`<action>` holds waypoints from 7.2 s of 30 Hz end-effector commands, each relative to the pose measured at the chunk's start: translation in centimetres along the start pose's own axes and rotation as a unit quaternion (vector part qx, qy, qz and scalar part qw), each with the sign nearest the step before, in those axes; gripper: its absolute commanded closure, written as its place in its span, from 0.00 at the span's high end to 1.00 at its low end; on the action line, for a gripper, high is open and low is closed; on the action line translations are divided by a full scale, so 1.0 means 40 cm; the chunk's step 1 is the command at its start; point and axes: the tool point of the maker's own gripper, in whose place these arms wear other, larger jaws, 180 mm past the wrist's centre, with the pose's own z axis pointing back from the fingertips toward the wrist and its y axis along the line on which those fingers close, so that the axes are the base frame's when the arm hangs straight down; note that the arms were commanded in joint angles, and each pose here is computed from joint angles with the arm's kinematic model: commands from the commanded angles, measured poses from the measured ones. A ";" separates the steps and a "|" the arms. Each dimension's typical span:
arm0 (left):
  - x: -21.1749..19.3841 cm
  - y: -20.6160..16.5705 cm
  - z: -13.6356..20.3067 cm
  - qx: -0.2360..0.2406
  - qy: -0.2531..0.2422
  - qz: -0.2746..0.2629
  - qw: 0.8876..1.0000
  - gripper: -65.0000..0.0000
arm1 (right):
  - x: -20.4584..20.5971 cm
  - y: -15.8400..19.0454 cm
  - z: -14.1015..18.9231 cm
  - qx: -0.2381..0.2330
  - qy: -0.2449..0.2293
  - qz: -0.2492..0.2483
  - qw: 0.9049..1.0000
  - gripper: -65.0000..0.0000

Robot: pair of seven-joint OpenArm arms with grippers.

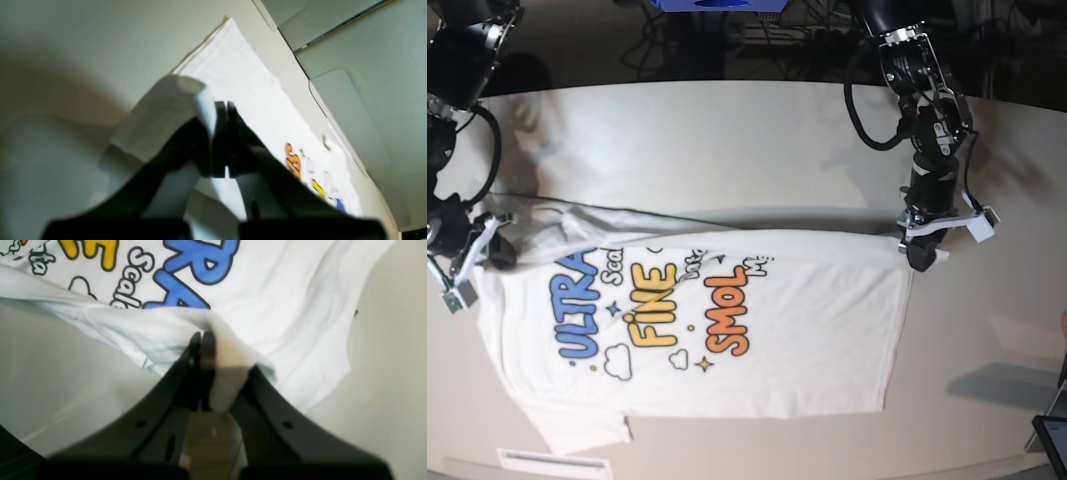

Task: Fold the T-shirt properly
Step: 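Lift the shoulder edge and drag it toward the hem with both grippers, then release the shirt and move both grippers back to the collar edge, then grasp the collar edge of the shirt with both grippers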

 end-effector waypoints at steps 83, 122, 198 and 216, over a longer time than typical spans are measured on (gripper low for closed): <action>-0.123 0.097 -0.112 -0.019 -0.003 -0.503 0.864 0.00 | -0.149 -0.011 -0.139 -0.143 -0.044 0.045 0.988 0.00; 0.022 -0.032 -0.077 -0.039 0.002 -0.444 0.895 0.00 | -0.233 0.008 -0.099 -0.144 -0.011 0.064 0.987 0.00; 0.075 0.230 0.256 0.159 0.145 -0.421 0.881 0.00 | -0.317 0.024 0.015 -0.171 0.011 0.081 0.982 0.00; -0.063 0.146 0.142 0.087 0.182 -0.396 0.896 0.00 | -0.264 0.025 0.032 -0.181 -0.013 0.096 0.979 0.00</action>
